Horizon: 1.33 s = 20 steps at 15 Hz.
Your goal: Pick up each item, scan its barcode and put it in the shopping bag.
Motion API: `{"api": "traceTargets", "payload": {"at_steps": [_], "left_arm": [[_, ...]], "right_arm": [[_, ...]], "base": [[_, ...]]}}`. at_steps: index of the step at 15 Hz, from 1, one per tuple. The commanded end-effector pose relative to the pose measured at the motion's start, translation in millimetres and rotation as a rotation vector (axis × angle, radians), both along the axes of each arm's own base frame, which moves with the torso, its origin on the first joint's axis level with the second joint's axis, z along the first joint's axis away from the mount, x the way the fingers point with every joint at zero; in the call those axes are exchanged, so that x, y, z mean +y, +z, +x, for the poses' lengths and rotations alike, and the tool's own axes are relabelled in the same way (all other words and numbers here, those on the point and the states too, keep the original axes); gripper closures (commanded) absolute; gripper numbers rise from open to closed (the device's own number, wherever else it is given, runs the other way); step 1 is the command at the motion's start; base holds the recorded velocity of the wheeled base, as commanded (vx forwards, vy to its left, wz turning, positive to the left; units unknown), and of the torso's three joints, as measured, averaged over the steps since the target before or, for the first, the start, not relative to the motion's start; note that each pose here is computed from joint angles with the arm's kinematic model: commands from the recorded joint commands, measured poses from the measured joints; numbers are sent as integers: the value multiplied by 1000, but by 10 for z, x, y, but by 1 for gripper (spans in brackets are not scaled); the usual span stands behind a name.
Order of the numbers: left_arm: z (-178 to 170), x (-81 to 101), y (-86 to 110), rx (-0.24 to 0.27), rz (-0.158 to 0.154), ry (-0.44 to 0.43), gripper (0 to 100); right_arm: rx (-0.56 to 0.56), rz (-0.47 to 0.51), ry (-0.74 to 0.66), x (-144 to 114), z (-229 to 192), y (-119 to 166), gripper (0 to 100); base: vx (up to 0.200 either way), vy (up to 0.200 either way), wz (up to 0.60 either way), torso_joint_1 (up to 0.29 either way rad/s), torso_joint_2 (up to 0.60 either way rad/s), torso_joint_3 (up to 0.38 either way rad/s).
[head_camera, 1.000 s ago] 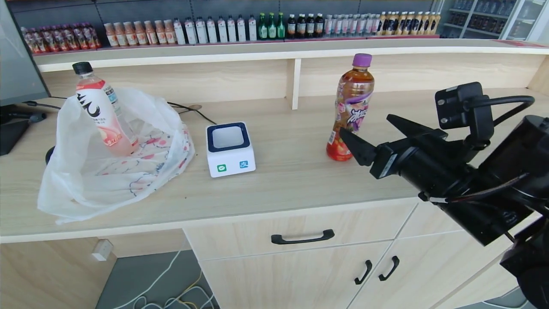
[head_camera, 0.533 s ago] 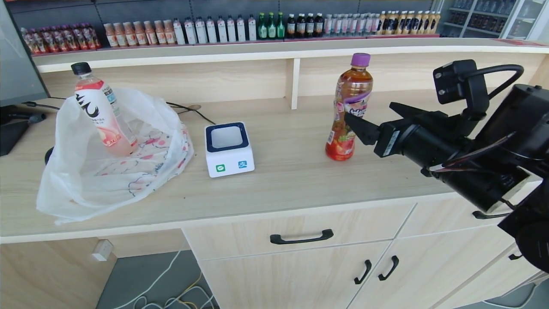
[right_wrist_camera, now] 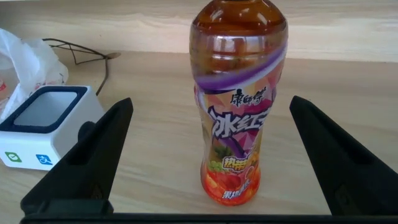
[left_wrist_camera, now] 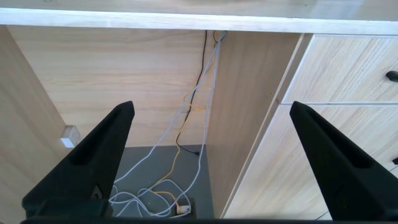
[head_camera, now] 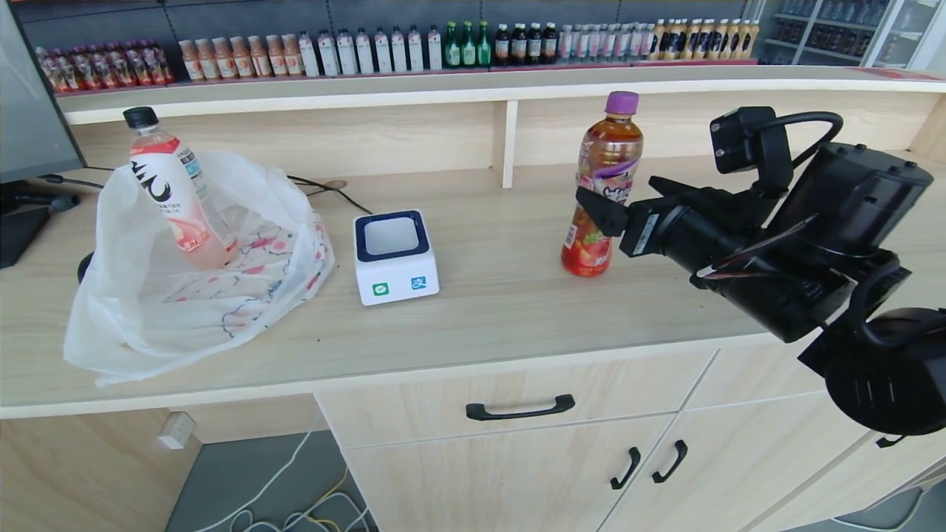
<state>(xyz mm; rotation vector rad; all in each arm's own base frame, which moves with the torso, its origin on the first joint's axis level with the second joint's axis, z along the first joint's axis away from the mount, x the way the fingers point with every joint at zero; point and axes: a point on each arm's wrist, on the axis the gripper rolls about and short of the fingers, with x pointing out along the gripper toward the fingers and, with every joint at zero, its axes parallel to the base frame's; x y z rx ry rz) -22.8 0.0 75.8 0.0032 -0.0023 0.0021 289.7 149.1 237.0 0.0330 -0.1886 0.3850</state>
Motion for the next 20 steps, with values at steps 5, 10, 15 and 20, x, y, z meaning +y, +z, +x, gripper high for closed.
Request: {"api": "traceTargets", "payload": {"at_steps": [5, 10, 15, 20], "left_arm": [[0, 0, 0, -1, 0, 1, 0], [0, 0, 0, -1, 0, 1, 0], [0, 0, 0, -1, 0, 1, 0], [0, 0, 0, -1, 0, 1, 0]], "right_arm": [[4, -5, -19, 30, 207, -62, 0], [17, -17, -18, 49, 245, -122, 0], [6, -26, -42, 85, 460, -160, 0], [-6, -31, -49, 144, 625, -195, 0]], "base": [[0, 0, 0, 0, 0, 0], [0, 0, 0, 0, 0, 0], [0, 0, 0, 0, 0, 0], [0, 0, 0, 0, 0, 0]]}}
